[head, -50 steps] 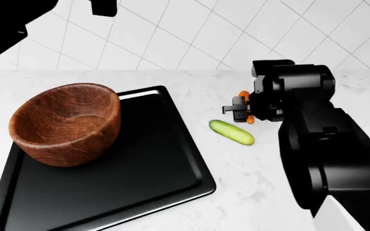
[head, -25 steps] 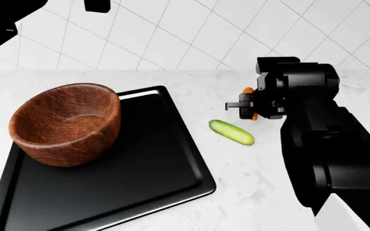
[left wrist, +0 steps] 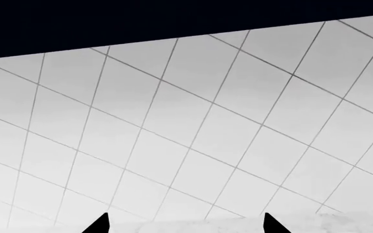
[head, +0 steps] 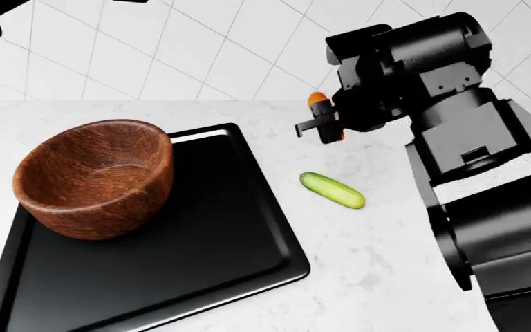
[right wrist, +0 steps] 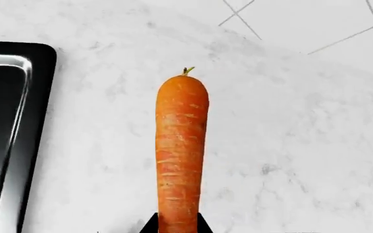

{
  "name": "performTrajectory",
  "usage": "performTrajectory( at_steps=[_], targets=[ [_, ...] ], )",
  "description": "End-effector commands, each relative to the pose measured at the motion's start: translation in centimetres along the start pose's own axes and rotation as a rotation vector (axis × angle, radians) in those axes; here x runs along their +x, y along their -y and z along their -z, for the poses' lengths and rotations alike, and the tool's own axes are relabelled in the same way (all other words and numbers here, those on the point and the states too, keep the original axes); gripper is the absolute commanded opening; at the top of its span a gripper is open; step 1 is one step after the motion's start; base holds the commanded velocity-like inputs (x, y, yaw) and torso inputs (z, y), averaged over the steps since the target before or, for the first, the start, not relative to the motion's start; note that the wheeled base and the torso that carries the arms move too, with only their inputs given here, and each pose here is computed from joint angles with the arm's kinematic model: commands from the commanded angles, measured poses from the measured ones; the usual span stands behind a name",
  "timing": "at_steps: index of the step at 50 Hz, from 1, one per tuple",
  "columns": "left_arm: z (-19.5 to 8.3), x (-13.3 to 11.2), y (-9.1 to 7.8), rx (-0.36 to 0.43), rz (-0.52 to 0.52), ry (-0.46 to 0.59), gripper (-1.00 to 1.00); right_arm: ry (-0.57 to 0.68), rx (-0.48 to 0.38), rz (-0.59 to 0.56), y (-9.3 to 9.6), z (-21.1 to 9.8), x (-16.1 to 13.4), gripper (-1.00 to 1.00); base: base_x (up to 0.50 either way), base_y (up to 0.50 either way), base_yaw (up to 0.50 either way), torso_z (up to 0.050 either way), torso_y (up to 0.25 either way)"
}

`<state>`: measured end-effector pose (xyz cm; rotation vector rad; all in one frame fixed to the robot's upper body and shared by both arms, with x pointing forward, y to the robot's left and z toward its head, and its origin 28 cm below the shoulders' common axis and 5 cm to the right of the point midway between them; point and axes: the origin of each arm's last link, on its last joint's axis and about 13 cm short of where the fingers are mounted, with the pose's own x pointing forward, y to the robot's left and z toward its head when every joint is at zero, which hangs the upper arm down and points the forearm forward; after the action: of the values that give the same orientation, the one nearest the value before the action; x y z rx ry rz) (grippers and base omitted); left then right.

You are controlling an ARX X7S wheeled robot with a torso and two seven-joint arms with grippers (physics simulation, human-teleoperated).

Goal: Place the two vegetables and bowl onto the tray for setting up a vegetable dip station.

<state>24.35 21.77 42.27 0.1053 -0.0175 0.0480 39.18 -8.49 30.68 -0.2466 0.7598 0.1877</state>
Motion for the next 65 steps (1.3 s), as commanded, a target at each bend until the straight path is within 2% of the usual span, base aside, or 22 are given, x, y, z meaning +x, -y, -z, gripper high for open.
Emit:
performTrajectory(
  at_steps=[1, 16, 26, 37, 49, 65],
  targets=[
    [-0.4, -0.2, 0.0, -0.001, 0.007, 0.008, 1.00, -0.035, -0.141, -0.098, -2.9, 0.5, -2.8, -1.00, 0.00, 0.00, 0.00, 0.000, 0.000],
    [-0.3, -0.8, -0.4, -0.009, 0.004, 0.015, 1.00, 0.034, -0.273, -0.230, -6.8, 0.9, -6.6, -1.00, 0.00, 0.00, 0.00, 0.000, 0.000],
    [-0.2, -0.9, -0.6, -0.015, 0.001, 0.013, 1.00, 0.038, -0.348, -0.298, -8.8, 1.3, -7.1, -1.00, 0.00, 0.00, 0.00, 0.000, 0.000],
    [-0.1, -1.0, -0.6, -0.015, 0.000, 0.013, 1.00, 0.035, -0.384, -0.359, -10.0, 1.7, -6.6, -1.00, 0.00, 0.00, 0.00, 0.000, 0.000],
    [0.0, -1.1, -0.8, -0.016, -0.001, 0.012, 1.00, -0.034, -0.408, -0.402, -11.0, 2.7, -4.3, -1.00, 0.00, 0.00, 0.00, 0.000, 0.000],
    [0.0, -1.0, -0.8, -0.015, -0.001, 0.011, 1.00, -0.057, -0.410, -0.428, -11.3, 3.1, -3.7, -1.00, 0.00, 0.00, 0.00, 0.000, 0.000]
  ],
)
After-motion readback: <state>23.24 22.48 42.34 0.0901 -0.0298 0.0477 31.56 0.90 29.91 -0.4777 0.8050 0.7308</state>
